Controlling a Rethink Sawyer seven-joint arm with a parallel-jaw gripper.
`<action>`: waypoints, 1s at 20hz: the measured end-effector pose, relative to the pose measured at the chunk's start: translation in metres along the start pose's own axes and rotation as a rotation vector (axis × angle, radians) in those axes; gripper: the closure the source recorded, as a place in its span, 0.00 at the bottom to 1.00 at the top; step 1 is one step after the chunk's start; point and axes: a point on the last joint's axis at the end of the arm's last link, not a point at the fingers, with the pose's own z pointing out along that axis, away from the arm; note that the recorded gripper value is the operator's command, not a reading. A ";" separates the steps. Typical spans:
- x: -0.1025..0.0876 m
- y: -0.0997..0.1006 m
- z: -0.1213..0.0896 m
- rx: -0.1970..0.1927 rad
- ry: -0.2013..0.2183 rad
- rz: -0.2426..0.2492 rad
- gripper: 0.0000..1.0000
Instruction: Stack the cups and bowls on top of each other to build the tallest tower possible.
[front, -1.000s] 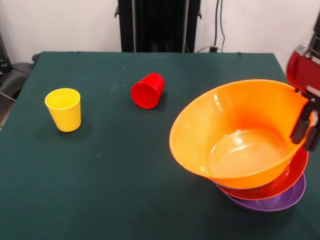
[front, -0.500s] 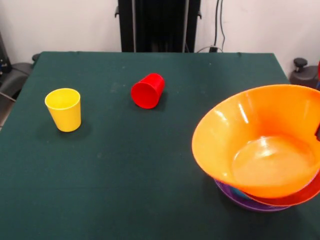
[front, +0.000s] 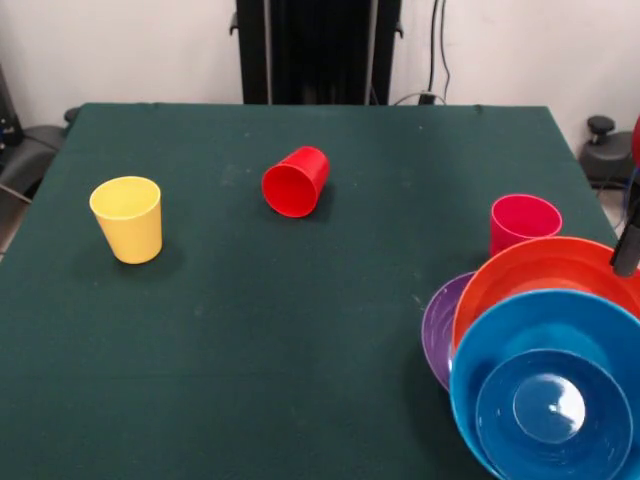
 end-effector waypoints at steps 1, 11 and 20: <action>-0.001 -0.001 0.001 0.004 -0.004 -0.001 0.00; -0.002 -0.007 0.017 0.035 -0.027 -0.009 0.00; -0.002 -0.009 0.018 0.038 -0.027 -0.007 0.00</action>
